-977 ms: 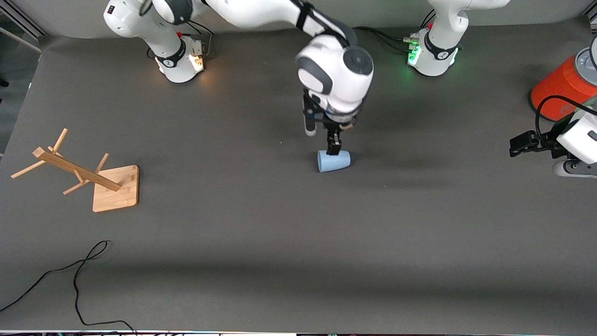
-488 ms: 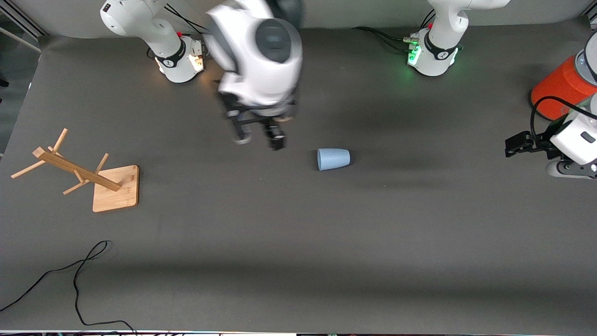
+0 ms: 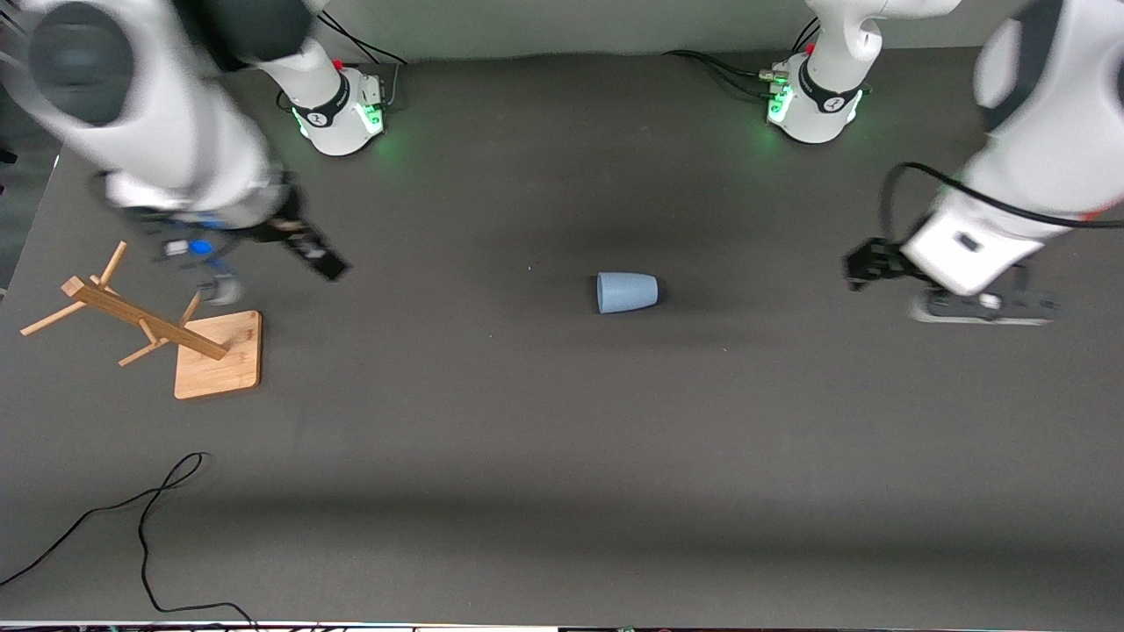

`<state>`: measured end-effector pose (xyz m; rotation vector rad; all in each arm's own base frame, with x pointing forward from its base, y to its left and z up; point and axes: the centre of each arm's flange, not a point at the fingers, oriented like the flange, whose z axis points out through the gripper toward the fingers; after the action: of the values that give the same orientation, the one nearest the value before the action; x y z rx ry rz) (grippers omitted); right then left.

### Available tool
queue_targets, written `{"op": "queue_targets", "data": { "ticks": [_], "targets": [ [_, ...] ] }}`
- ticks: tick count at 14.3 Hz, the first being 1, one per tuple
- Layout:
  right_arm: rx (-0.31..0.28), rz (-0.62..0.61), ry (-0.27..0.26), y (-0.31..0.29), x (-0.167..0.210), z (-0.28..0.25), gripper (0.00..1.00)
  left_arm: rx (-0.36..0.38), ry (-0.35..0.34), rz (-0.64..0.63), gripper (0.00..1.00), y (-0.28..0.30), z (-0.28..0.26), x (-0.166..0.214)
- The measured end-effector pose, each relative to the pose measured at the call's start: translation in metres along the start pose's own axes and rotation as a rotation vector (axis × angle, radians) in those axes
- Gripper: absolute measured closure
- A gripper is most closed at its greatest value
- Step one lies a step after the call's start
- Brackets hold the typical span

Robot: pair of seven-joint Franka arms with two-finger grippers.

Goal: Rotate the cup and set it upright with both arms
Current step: 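Withdraw the right gripper while the left gripper reaches the cup, then grasp the rim of the lying cup with the left gripper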

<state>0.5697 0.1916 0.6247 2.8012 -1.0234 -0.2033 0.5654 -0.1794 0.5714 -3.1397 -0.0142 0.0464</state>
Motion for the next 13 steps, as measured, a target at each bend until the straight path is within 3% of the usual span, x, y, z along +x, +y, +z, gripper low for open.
{"op": "queue_targets", "data": {
  "ticks": [2,6,10,13],
  "targets": [
    [0.016,-0.065,-0.019,0.039,0.039,-0.001,0.0,-0.026,0.001,-0.065,0.0,0.064,-0.004,-0.004],
    [0.105,-0.236,-0.013,0.118,0.103,0.01,0.0,-0.05,0.001,-0.138,0.0,0.196,0.019,-0.01],
    [0.144,-0.428,0.025,0.164,0.133,0.02,0.0,-0.01,0.023,-0.18,0.0,0.314,0.072,-0.04],
    [0.161,-0.546,0.068,0.178,0.152,0.028,0.0,0.057,0.025,-0.142,0.0,0.349,0.121,-0.051]
  ]
}}
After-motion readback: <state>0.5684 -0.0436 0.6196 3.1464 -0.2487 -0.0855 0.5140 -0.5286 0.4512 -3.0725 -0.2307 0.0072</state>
